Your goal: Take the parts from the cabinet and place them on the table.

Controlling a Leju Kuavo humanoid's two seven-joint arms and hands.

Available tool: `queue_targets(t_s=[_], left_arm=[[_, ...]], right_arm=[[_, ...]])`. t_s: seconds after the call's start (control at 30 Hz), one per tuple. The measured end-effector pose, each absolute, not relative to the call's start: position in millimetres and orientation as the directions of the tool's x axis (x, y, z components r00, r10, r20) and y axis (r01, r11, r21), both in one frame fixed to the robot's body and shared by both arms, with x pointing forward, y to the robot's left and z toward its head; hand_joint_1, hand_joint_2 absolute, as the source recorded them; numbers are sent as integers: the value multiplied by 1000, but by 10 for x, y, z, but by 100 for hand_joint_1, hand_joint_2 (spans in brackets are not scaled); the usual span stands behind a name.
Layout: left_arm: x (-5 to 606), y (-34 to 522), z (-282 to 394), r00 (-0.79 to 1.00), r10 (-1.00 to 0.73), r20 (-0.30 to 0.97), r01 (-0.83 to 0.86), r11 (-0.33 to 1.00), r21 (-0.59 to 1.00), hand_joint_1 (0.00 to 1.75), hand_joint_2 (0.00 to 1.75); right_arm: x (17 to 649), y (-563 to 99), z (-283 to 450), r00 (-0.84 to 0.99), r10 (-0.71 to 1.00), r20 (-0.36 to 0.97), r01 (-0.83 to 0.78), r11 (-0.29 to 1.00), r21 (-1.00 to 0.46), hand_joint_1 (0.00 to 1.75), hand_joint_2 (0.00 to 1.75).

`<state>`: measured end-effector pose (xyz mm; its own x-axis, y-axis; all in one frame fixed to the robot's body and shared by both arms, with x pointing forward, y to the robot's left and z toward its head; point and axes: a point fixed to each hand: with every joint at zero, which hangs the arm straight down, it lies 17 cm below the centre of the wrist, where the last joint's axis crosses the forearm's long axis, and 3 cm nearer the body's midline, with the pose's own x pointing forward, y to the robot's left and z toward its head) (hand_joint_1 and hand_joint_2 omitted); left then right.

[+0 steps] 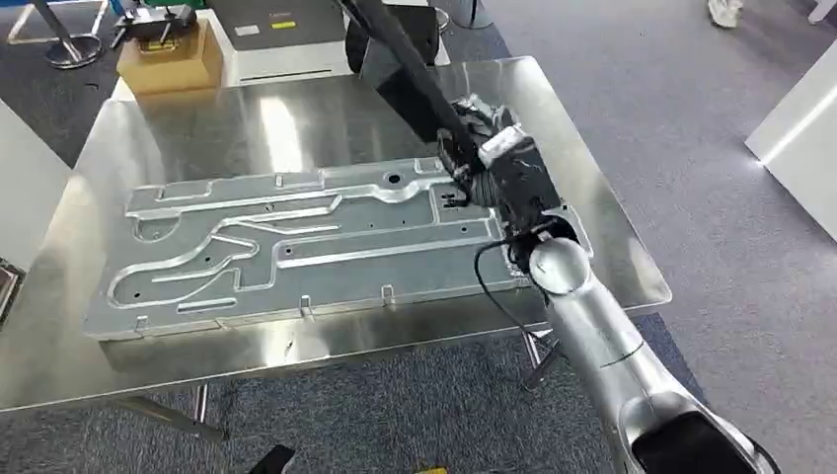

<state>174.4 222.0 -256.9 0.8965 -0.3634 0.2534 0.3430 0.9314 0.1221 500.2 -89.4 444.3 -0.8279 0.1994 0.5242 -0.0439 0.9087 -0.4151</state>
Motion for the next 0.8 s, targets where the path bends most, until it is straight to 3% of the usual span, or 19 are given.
queue_targets(t_s=[0.13, 0.37, 0.5, 0.8], left_arm=[[1736, 2201, -2568, 887, -391, 247, 372, 920, 122, 0, 175], [1786, 2105, -2539, 868, -432, 246, 417, 902, 112, 0, 175], [1818, 2095, -2527, 864, -438, 249, 423, 899, 114, 0, 175], [1857, 2091, -2516, 863, -437, 254, 421, 900, 118, 0, 175]], right_arm=[[5178, -841, 4569, -787, 517, 337, 271, 780, -564, 175, 175], [5221, -283, 4366, -638, 769, -23, 566, 449, -692, 175, 175], [5214, 64, 3963, -600, 783, -167, 604, 306, -736, 175, 175], [5310, 310, 3543, -581, 780, -232, 583, 200, -787, 175, 175]])
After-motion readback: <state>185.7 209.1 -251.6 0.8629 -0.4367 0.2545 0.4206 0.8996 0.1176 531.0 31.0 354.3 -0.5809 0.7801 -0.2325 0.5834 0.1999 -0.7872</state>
